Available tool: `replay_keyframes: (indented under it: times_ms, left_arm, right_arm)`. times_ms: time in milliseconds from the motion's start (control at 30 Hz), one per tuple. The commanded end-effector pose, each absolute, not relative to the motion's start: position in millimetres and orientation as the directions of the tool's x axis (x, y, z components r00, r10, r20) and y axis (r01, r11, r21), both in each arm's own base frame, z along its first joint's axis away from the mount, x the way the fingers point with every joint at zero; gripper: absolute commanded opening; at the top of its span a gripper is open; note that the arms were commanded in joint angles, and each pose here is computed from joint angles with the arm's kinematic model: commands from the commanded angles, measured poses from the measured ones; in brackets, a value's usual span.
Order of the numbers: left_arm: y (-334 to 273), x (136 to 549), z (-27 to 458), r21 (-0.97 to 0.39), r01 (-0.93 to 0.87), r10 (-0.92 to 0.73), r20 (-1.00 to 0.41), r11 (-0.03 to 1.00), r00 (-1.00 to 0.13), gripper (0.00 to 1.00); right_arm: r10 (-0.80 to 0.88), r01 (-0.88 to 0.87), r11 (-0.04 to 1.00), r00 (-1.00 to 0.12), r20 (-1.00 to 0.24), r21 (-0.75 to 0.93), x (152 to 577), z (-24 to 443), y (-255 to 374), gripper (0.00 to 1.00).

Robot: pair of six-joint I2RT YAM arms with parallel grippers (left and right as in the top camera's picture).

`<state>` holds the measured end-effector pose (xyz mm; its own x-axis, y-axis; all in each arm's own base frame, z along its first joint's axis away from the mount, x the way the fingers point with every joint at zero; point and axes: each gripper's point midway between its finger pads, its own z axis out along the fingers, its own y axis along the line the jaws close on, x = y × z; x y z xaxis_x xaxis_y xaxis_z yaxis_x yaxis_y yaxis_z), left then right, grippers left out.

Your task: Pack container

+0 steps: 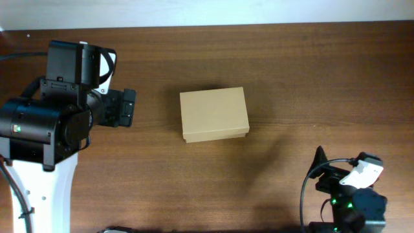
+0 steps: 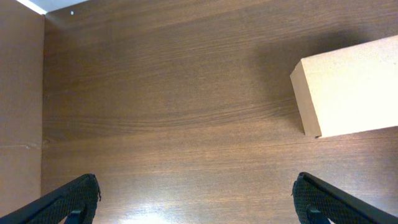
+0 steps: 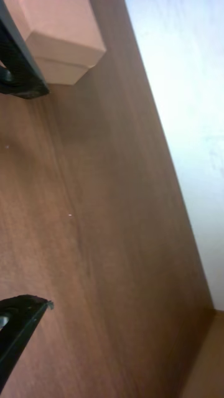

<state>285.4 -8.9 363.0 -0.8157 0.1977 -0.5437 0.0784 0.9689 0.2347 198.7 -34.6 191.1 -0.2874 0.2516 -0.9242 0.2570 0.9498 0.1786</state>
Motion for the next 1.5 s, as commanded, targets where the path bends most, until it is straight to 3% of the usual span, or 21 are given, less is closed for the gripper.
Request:
replay_keyframes:
  times_ms: [0, 600, 1400, 1467]
  left_arm:
    - [-5, 285, 364, 0.240, 0.058, 0.184, -0.546, 0.969, -0.817, 0.99]
    - [-5, 285, 364, 0.240, 0.058, 0.184, -0.546, 0.969, -0.817, 0.99]
    - [-5, 282, 366, 0.239, 0.056, 0.183, -0.554, 0.969, -0.812, 0.99]
    - [3, 274, 371, 0.292, 0.067, 0.226, -0.553, 0.954, -0.802, 0.99]
  right_arm:
    - [0.261, 0.256, 0.948, -0.282, -0.923, 0.190, 200, 167, -34, 0.99]
    - [0.275, 0.280, 0.948, -0.474, -0.836, 0.153, 195, 83, -32, 0.99]
    - [0.275, 0.280, 0.948, -0.474, -0.837, 0.152, 195, 83, -32, 0.99]
    - [0.275, 0.280, 0.948, -0.474, -0.837, 0.152, 195, 83, -32, 0.99]
